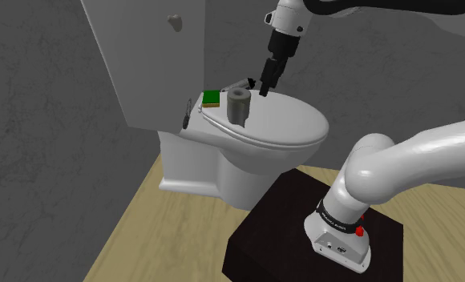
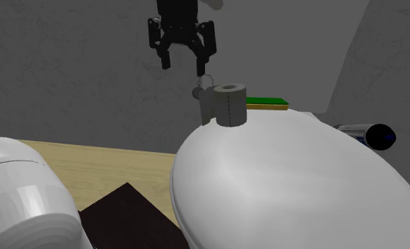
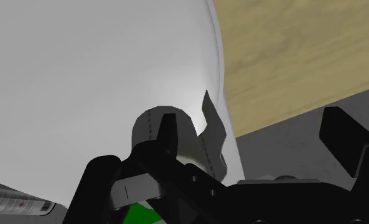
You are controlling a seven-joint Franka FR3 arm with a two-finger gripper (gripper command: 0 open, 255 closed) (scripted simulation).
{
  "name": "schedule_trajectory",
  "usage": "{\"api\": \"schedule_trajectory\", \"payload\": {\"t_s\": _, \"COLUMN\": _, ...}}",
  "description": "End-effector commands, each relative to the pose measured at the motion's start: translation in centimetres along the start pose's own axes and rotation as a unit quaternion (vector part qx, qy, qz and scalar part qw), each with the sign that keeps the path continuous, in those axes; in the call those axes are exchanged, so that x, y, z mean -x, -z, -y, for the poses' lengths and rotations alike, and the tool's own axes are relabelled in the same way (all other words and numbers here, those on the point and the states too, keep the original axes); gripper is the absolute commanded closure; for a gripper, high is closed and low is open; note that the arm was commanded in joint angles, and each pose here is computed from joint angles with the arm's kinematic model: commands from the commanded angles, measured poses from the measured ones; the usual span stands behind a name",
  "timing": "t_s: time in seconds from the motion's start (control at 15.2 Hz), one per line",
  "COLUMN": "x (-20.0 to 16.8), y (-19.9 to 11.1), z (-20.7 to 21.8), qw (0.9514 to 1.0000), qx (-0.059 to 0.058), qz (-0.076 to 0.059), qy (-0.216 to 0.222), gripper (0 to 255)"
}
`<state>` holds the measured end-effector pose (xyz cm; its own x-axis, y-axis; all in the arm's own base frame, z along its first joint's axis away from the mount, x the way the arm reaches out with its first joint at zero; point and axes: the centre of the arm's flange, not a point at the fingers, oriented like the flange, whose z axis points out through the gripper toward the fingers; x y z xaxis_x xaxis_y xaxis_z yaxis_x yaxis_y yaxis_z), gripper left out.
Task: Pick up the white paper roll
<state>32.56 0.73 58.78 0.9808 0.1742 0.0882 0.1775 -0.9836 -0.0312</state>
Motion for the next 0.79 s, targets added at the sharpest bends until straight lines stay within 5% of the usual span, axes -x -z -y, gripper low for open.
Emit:
{"api": "schedule_trajectory", "payload": {"t_s": 0.0, "x": 0.0, "y": 0.0, "z": 0.0, "qw": 1.0000, "qx": 0.000, "qz": 0.000, "qy": 0.000, "gripper": 0}}
{"api": "schedule_trajectory", "payload": {"t_s": 0.59, "x": -7.4, "y": -5.2, "z": -5.4, "qw": 0.9905, "qx": 0.068, "qz": -0.003, "qy": 0.119, "gripper": 0}}
{"api": "schedule_trajectory", "payload": {"t_s": 0.73, "x": -7.6, "y": -6.0, "z": -5.6, "qw": 0.9898, "qx": 0.070, "qz": -0.003, "qy": 0.124, "gripper": 0}}
